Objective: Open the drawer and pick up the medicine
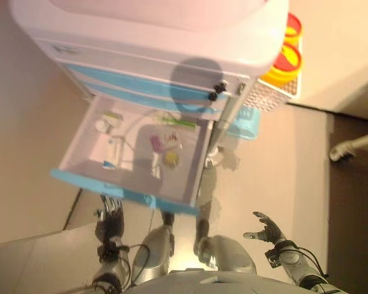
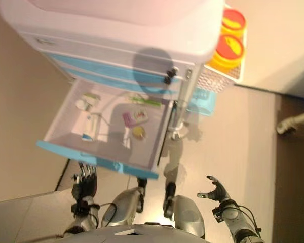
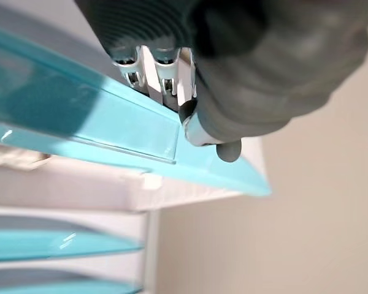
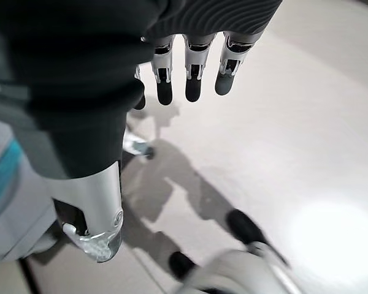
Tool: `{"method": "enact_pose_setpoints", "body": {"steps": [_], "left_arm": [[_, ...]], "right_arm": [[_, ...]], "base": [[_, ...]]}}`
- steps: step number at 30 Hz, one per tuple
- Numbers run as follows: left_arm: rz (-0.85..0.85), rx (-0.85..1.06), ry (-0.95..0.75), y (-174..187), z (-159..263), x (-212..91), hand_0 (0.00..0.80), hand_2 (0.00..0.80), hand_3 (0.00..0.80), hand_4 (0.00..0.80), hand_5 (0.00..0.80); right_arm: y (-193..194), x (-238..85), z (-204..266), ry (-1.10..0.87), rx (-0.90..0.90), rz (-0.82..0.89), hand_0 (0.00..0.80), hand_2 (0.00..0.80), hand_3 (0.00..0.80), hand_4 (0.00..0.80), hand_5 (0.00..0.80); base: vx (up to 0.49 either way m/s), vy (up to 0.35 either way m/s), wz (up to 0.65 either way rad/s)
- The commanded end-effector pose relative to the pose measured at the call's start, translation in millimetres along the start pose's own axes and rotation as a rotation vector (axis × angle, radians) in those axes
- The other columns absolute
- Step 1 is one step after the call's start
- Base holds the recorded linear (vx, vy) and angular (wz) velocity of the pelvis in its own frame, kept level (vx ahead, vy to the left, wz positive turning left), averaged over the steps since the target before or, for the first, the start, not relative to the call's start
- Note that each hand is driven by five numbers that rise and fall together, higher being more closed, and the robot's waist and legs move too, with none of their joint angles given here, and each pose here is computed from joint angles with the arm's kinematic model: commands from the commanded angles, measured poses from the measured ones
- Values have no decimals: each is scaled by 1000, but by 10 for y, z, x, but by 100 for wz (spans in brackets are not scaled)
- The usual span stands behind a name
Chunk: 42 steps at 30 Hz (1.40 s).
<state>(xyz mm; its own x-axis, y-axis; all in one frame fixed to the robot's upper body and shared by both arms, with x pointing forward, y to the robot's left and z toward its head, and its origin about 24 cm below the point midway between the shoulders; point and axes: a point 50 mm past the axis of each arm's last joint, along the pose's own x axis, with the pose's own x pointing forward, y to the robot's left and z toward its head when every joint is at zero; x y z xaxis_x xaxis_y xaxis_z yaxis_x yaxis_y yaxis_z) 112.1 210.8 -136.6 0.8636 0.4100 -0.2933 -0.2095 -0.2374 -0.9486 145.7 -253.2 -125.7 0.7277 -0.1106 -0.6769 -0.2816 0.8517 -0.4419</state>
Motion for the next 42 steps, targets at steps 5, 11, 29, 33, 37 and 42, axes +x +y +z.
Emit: {"method": "enact_pose_setpoints", "body": {"steps": [5, 11, 29, 33, 37, 42], "left_arm": [[66, 230, -15, 1, 670, -282, 800, 800, 800, 800, 800], [-17, 286, 113, -69, 511, -172, 737, 737, 737, 737, 737], [505, 1518, 353, 18, 682, -57, 0, 0, 0, 0, 0], [602, 1722, 413, 97, 809, -242, 0, 0, 0, 0, 0], [658, 1814, 522, 206, 824, -396, 0, 0, 0, 0, 0], [688, 1864, 631, 297, 806, -512, 0, 0, 0, 0, 0]], "right_arm": [[-11, -110, -203, 40, 21, 6, 0, 0, 0, 0, 0], [-2, -137, -248, 46, 27, 17, 0, 0, 0, 0, 0], [-433, -98, 277, -288, 241, -220, 0, 0, 0, 0, 0], [-846, -241, 949, -610, 186, -301, 0, 0, 0, 0, 0], [-1085, -551, 1607, -969, 50, -334, 0, 0, 0, 0, 0], [-1091, -919, 2203, -1301, -168, -187, 0, 0, 0, 0, 0]], "base": [[-14, -22, 34], [-14, -5, 7], [-15, 28, -8], [-27, 27, -16], [-23, 20, -1], [-44, 28, 7]]}}
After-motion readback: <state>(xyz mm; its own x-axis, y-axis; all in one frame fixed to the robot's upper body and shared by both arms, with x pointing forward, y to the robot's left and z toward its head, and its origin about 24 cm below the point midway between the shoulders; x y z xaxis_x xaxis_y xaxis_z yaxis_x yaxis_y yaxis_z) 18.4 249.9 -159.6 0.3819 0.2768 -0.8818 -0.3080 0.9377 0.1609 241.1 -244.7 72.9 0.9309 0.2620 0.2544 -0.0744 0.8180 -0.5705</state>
